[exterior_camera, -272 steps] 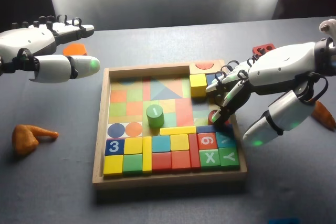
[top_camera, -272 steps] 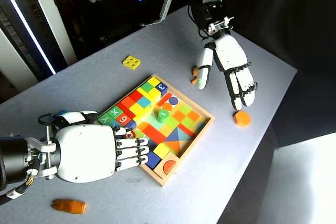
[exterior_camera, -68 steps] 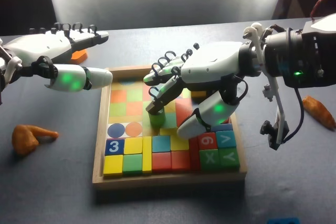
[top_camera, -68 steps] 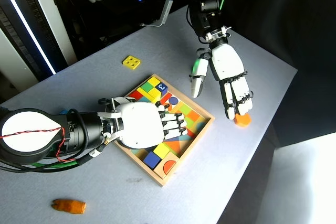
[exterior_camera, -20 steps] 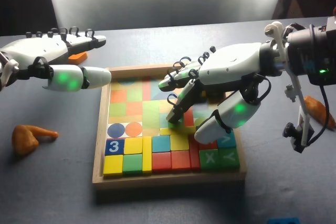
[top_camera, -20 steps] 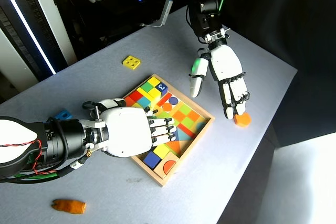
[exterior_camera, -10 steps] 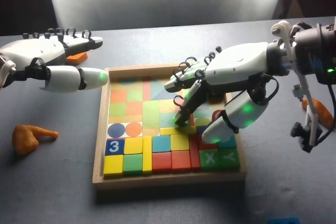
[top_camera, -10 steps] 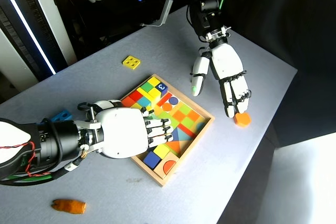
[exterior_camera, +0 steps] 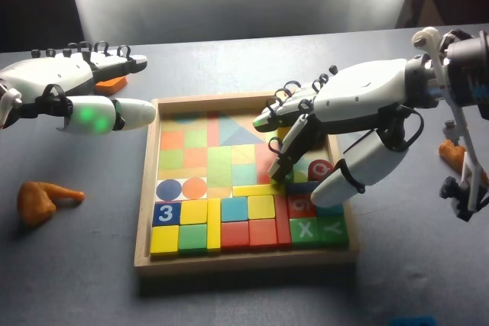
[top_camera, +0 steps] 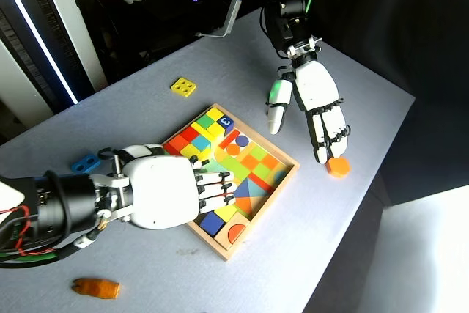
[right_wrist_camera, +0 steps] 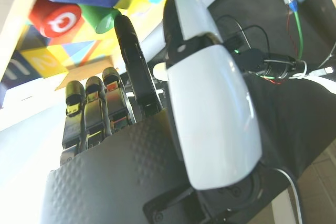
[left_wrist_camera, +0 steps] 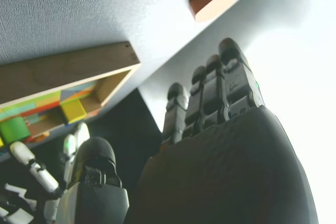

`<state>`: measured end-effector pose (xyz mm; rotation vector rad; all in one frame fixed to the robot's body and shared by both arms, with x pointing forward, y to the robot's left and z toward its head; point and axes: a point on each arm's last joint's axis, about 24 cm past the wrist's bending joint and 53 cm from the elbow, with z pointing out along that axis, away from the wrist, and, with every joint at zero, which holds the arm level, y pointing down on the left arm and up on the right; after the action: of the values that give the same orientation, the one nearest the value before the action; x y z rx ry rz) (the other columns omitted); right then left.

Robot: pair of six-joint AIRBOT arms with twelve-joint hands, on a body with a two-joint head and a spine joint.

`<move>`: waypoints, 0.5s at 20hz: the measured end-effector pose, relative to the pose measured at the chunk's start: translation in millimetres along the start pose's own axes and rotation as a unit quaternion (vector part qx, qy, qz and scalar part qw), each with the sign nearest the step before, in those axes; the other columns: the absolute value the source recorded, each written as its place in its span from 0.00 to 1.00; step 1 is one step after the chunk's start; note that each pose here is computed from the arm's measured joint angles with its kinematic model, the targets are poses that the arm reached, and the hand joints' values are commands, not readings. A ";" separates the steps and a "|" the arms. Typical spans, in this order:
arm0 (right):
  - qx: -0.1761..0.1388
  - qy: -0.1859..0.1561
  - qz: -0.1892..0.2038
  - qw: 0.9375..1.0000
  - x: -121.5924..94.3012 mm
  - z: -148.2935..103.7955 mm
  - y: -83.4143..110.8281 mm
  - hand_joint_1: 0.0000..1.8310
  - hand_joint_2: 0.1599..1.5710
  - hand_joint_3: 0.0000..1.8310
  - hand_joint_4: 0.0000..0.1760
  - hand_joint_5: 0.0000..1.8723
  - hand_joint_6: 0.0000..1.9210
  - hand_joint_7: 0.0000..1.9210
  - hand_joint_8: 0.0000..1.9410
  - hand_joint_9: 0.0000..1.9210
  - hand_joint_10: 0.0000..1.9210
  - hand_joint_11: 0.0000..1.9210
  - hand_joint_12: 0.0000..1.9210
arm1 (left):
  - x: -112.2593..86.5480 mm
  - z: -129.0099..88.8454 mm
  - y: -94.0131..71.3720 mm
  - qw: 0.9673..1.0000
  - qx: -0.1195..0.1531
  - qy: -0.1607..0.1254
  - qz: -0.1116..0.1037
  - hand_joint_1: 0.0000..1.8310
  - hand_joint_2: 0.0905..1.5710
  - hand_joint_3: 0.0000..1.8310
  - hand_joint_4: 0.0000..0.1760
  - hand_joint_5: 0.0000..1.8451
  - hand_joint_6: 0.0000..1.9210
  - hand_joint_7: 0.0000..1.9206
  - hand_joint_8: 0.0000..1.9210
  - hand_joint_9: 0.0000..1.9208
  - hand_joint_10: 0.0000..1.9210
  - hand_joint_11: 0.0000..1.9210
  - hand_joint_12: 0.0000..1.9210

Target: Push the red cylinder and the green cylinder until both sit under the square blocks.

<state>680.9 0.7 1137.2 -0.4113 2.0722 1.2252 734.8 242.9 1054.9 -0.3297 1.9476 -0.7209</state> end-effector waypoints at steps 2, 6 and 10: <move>0.002 0.002 0.001 1.000 1.2 -0.8 -0.8 0.26 0.67 0.00 0.76 0.36 0.00 0.02 0.00 0.00 0.00 0.00 0.12 | 0.1 -0.1 0.7 1.000 -0.001 0.000 -0.001 0.00 0.75 0.00 0.74 0.03 0.00 0.00 0.00 0.01 0.00 0.00 0.18; 0.003 0.005 0.002 1.000 3.3 -3.3 -0.5 0.26 0.67 0.00 0.73 0.37 0.00 0.02 0.00 0.00 0.00 0.00 0.17 | -0.7 -0.4 0.9 1.000 -0.001 -0.001 -0.003 0.00 0.73 0.00 0.76 0.03 0.00 0.00 0.00 0.00 0.00 0.00 0.14; 0.006 0.007 0.003 1.000 4.2 -6.8 -1.9 0.25 0.66 0.00 0.75 0.37 0.00 0.03 0.00 0.00 0.00 0.00 0.17 | 0.6 -1.1 3.8 1.000 -0.004 0.000 -0.003 0.00 0.74 0.00 0.75 0.03 0.00 0.00 0.00 0.00 0.00 0.00 0.13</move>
<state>676.3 -5.8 1135.2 -0.4108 2.0926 1.2164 733.9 245.9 1052.6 -0.3414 1.9504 -0.7175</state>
